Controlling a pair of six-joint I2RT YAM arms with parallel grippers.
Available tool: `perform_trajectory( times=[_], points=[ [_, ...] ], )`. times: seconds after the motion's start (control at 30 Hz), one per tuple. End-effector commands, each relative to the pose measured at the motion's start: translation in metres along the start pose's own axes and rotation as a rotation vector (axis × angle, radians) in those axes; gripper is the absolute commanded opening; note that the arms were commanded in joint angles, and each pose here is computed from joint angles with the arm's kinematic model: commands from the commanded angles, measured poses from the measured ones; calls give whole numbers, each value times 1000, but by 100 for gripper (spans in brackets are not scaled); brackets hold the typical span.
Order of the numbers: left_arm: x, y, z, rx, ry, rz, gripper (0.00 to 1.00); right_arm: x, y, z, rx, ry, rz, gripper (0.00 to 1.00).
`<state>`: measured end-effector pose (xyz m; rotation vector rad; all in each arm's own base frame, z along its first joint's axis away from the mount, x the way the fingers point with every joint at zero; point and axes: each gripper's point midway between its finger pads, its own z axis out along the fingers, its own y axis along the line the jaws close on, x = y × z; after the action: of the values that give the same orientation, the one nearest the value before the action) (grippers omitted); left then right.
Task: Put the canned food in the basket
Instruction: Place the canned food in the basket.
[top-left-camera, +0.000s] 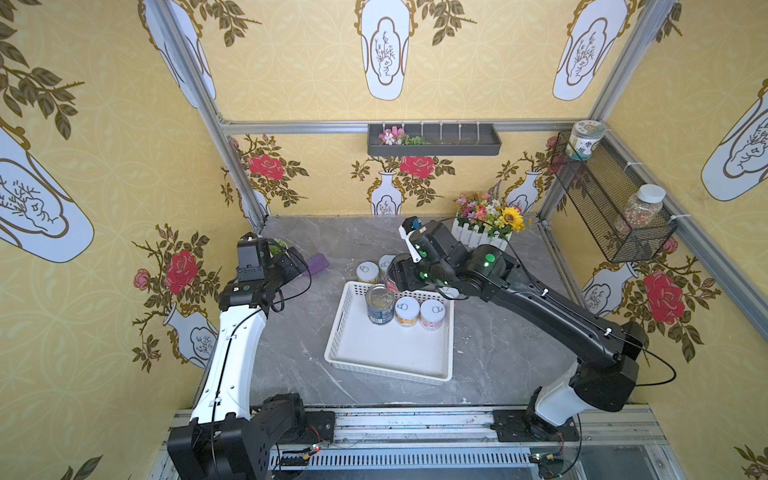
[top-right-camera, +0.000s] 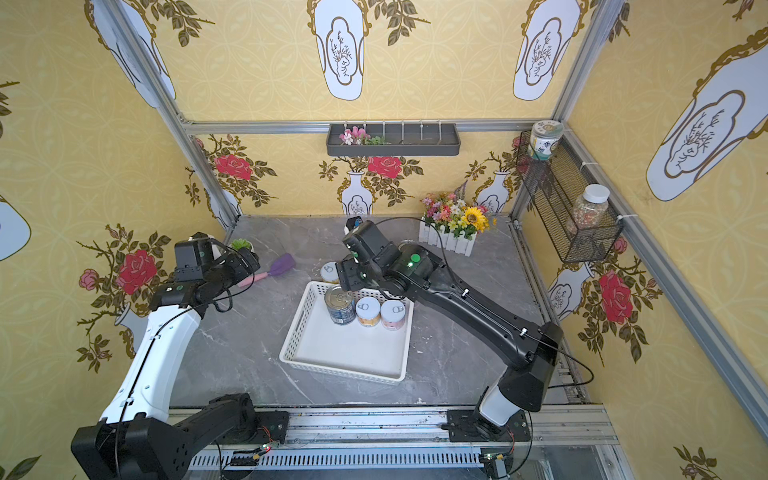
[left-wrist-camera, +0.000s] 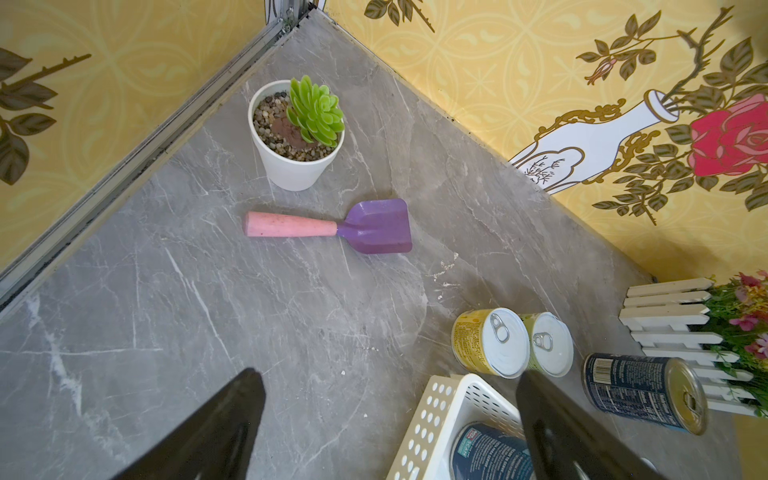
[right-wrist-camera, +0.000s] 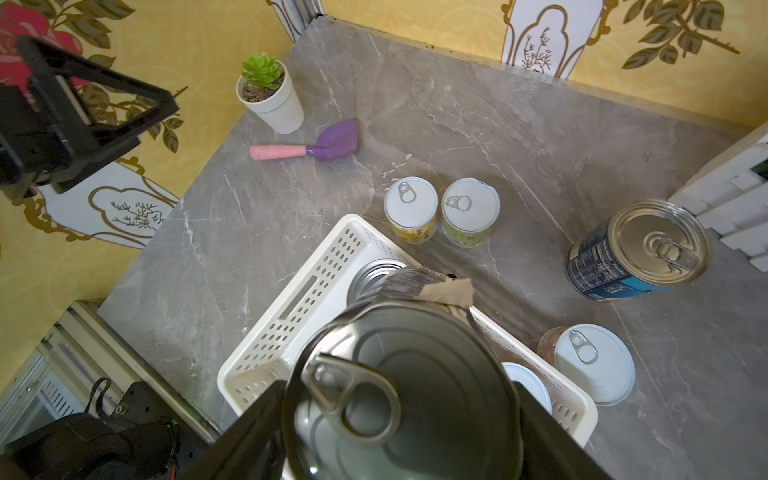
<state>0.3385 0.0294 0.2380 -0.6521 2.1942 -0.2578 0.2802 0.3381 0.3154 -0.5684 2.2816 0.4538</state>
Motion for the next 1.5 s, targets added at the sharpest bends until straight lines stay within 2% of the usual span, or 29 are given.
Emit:
perform_trajectory(
  times=[0.0,0.3,0.7,1.07,1.47],
  points=[
    [-4,1,-1,-5,-24,5,100,-18,23,-6,-4,-70,-11,73],
    [-5,5,-3,-23,-35,-2,100,-2,68,10,-52,-33,-63,73],
    [-11,8,-9,-45,-68,-12,100,43,108,69,-116,79,-114,73],
    [-11,7,-8,-39,-66,-11,100,77,113,137,-99,190,-117,74],
    [-10,6,-7,-31,-60,-10,100,93,88,183,-28,231,-93,73]
  ],
)
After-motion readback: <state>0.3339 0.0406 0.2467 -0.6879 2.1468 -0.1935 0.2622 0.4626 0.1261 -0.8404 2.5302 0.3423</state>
